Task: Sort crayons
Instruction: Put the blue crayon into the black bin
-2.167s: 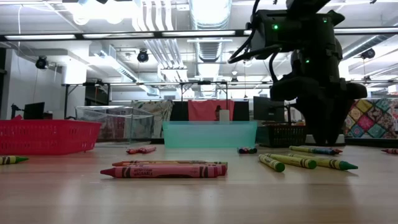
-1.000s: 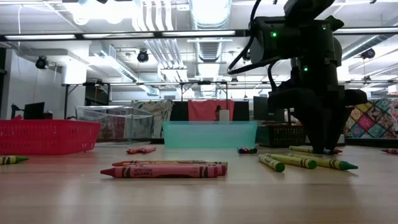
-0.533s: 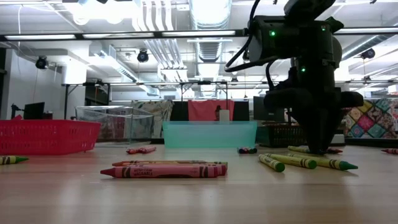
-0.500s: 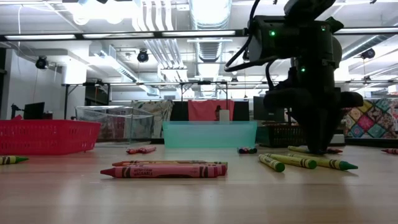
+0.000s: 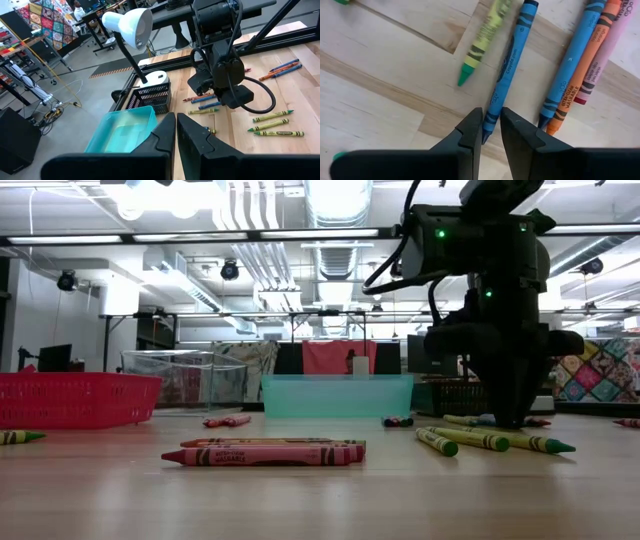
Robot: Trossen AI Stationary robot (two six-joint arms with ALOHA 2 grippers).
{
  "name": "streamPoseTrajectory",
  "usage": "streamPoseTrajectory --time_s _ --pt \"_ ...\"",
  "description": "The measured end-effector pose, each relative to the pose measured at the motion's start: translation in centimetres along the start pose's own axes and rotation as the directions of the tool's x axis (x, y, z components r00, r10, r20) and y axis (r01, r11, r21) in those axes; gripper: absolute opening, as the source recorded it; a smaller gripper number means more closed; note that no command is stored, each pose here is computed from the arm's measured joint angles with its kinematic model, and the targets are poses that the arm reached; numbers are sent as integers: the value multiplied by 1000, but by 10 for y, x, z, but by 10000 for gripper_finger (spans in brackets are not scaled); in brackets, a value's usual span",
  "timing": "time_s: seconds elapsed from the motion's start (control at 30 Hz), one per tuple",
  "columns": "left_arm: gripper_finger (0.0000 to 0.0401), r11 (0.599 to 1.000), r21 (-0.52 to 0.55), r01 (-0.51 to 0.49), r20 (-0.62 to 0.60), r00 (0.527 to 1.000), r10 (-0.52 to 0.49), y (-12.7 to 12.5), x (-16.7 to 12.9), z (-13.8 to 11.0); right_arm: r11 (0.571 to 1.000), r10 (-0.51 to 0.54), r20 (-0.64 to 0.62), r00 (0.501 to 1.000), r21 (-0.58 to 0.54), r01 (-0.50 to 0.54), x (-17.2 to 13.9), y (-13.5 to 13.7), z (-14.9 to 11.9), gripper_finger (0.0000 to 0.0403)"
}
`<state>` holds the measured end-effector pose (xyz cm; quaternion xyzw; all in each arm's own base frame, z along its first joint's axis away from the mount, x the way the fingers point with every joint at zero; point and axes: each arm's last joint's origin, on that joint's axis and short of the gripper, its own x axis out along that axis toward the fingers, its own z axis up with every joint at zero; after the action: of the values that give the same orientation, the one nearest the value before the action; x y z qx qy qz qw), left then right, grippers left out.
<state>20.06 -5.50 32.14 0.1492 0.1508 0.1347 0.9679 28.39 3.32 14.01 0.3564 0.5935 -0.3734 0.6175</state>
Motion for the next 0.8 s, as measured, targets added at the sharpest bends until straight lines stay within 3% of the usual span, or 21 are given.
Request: streamPoseTrajectory --time_s 0.33,0.57,0.8 --pt "0 1000 0 0 0 1000 0 0 0 0 1000 7 8 1000 0 -7 1 0 0 61" --pt "0 1000 0 0 0 1000 0 0 0 0 1000 11 10 1000 1 -11 2 0 0 15" --pt "0 1000 -1 0 0 1000 0 0 0 0 1000 11 10 1000 -1 -11 1 0 0 12"
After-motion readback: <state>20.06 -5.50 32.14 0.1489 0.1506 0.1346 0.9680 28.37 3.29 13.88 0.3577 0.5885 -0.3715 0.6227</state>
